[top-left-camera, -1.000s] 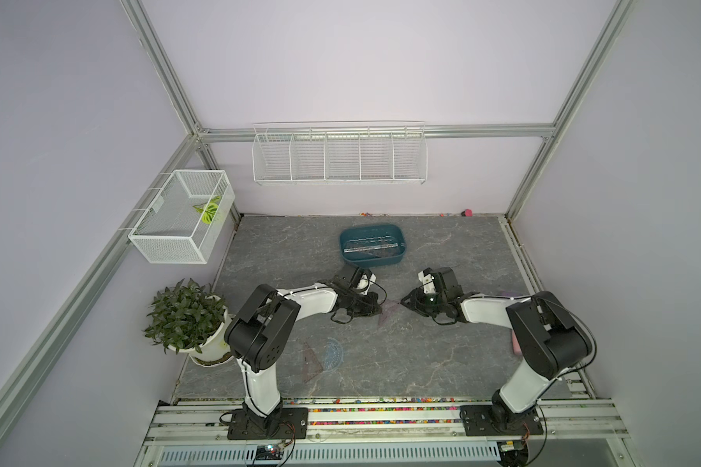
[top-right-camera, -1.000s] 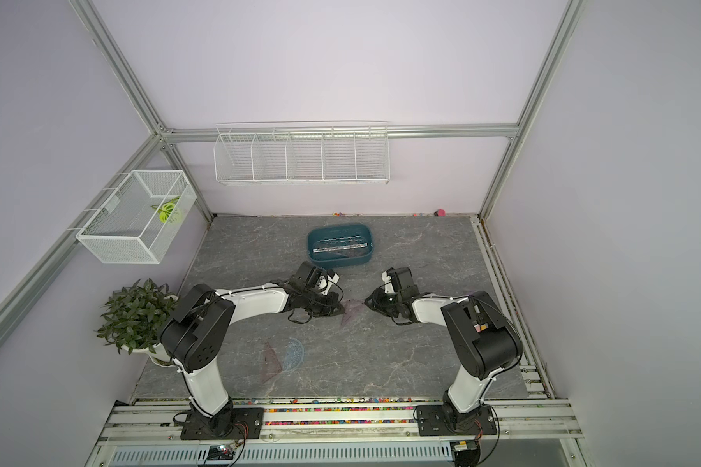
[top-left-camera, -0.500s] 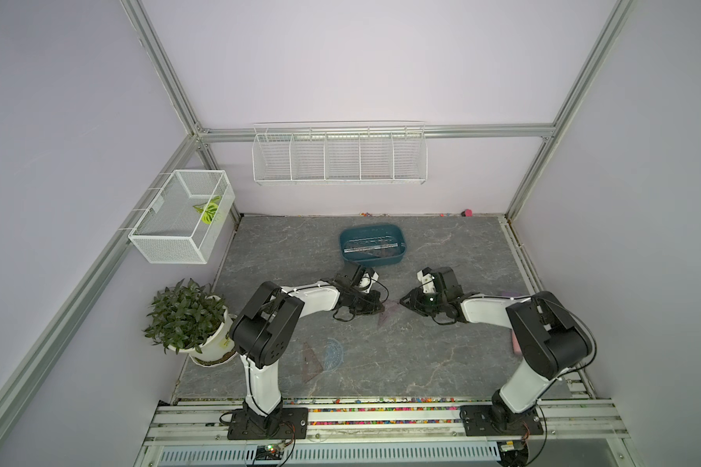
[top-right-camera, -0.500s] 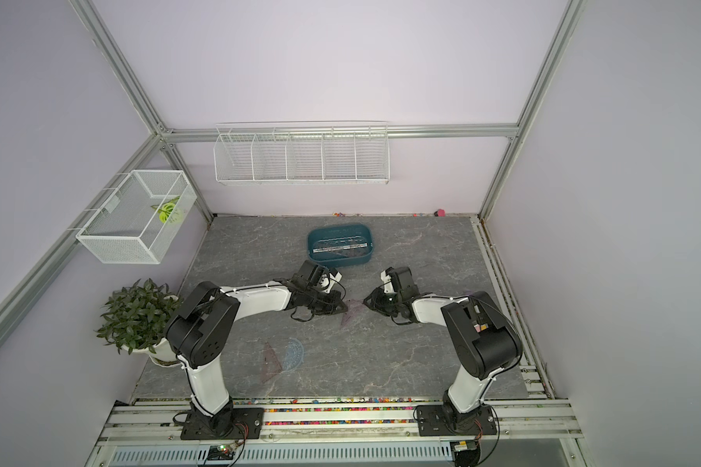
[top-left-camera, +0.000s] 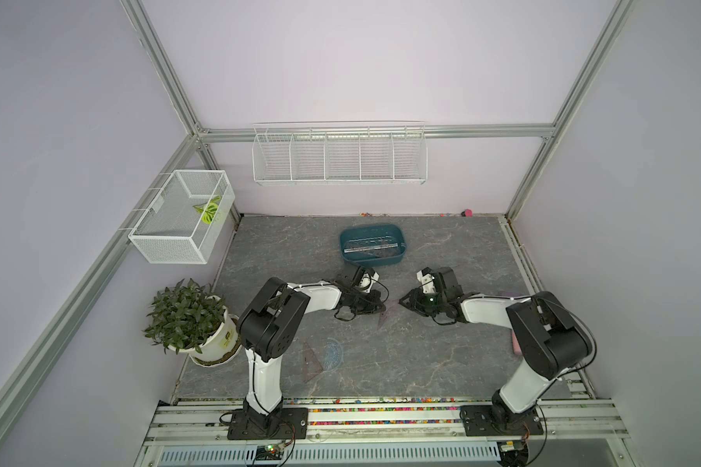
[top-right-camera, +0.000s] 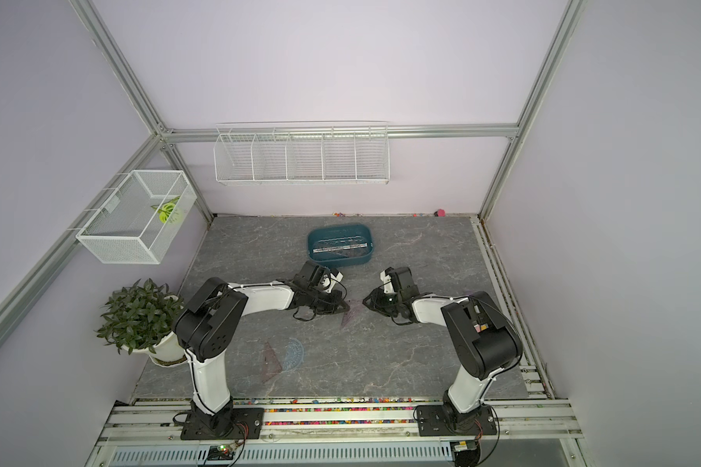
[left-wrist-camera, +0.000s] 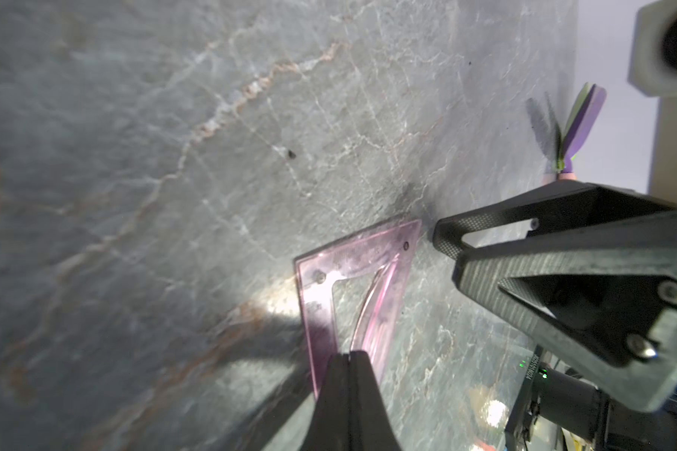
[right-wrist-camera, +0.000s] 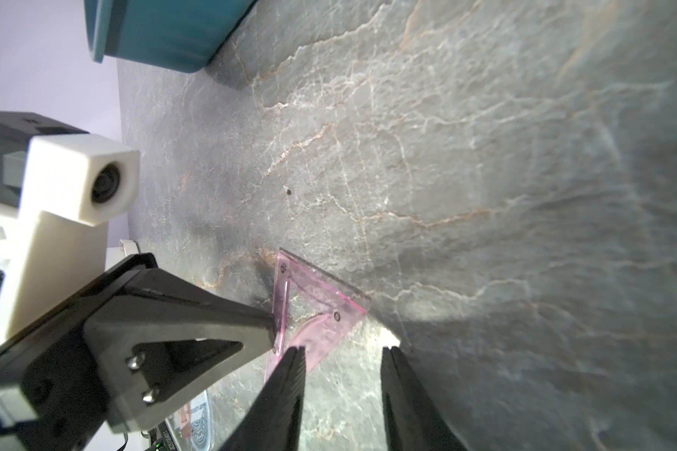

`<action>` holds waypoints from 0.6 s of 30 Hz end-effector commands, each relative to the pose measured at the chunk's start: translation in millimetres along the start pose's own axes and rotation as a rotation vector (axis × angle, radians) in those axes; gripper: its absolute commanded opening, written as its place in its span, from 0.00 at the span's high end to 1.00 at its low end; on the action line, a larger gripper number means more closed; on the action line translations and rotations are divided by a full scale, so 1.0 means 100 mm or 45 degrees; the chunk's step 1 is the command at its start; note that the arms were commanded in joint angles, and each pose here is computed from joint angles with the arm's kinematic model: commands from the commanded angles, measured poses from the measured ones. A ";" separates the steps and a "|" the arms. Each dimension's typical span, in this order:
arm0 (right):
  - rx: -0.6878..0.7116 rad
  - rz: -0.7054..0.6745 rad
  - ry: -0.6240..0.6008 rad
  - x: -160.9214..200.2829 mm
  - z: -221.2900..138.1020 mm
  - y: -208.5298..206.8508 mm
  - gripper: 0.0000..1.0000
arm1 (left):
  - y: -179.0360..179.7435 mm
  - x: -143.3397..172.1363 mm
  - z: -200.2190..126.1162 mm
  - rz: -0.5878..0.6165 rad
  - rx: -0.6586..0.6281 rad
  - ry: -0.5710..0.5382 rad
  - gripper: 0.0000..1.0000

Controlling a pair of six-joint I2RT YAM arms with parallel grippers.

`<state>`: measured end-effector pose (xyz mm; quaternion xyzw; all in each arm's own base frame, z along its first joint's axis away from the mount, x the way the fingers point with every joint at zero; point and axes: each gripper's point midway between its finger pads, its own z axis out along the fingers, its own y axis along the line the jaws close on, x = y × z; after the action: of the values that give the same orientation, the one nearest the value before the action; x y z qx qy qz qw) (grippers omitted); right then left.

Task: Put the scattered rulers into the storage box
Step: Pick up the ruler from the center of the board.

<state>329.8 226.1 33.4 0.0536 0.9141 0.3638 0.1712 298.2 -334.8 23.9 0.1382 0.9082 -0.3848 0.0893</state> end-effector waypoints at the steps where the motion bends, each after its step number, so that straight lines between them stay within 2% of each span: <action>1: -0.001 -0.025 0.016 0.01 -0.01 0.01 0.61 | 0.57 0.41 0.10 -0.135 -0.187 0.110 1.00; 9: 0.019 0.007 0.025 -0.05 0.07 -0.03 0.61 | 0.73 0.56 0.15 -0.178 -0.176 0.127 1.00; 18: 0.093 0.060 0.072 0.00 0.14 -0.11 0.63 | 0.77 0.58 0.17 -0.188 -0.156 0.135 1.00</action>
<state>340.6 230.9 30.2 0.0572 0.9194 0.3555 0.1584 300.0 -330.8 22.0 0.1402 0.8845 -0.4338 0.0991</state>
